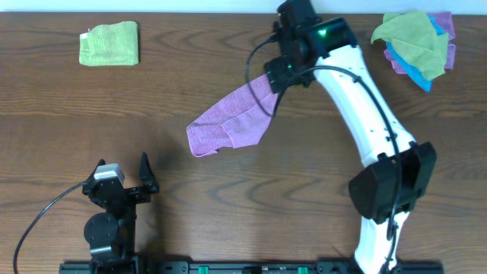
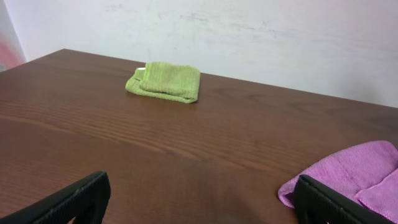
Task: Fold the cloth
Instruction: 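Lower the pink cloth toward the table center with the right gripper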
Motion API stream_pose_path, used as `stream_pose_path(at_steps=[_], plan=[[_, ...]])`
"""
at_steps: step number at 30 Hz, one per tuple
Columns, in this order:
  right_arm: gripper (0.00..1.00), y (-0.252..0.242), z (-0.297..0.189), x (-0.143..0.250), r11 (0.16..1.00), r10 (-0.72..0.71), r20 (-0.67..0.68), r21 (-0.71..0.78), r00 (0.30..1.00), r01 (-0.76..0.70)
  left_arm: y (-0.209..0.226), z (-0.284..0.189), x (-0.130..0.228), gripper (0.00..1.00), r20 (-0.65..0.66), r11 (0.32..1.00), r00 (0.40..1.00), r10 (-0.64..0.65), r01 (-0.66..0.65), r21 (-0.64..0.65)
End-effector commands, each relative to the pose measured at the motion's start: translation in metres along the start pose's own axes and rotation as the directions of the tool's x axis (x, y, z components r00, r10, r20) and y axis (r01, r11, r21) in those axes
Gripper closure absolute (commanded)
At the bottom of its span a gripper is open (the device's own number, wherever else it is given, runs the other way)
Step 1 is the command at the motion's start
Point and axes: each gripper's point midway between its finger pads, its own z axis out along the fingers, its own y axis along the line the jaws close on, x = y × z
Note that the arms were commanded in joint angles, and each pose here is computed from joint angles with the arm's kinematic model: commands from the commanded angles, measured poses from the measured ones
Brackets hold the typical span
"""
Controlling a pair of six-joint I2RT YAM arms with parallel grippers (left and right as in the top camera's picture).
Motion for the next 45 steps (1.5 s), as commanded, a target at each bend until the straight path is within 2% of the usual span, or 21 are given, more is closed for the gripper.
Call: stream_pose_path(at_steps=[1, 16, 22, 36, 43, 45], plan=[[0.21, 0.047, -0.010, 0.002, 0.987, -0.093, 0.022, -0.126, 0.995, 0.095, 0.002, 0.003, 0.018, 0.05, -0.041, 1.000, 0.999, -0.004, 0.004, -0.006], [0.31, 0.123, 0.063, 0.071, 0.921, -0.365, -0.086, -0.182, 0.927, 0.346, 0.002, 0.003, 0.018, 0.05, -0.041, 1.000, 0.999, -0.004, 0.004, -0.006], [0.40, 0.125, 0.089, 0.078, 0.915, -0.397, -0.116, -0.121, 0.910, 0.384, 0.002, 0.003, 0.018, 0.05, -0.041, 1.000, 0.999, -0.004, 0.004, -0.006], [0.40, 0.128, 0.126, 0.079, 0.912, -0.407, -0.129, -0.104, 0.904, 0.396, 0.002, 0.003, 0.018, 0.04, -0.041, 1.000, 0.999, -0.004, 0.004, -0.006], [0.44, 0.129, 0.140, 0.081, 0.912, -0.409, -0.140, -0.103, 0.902, 0.397, 0.002, 0.003, 0.018, 0.05, -0.041, 1.000, 0.999, -0.004, 0.004, -0.006], [0.49, 0.128, 0.144, 0.082, 0.912, -0.409, -0.145, -0.098, 0.901, 0.398, 0.002, 0.003, 0.017, 0.04, -0.041, 1.000, 0.999, -0.004, 0.004, -0.006]])
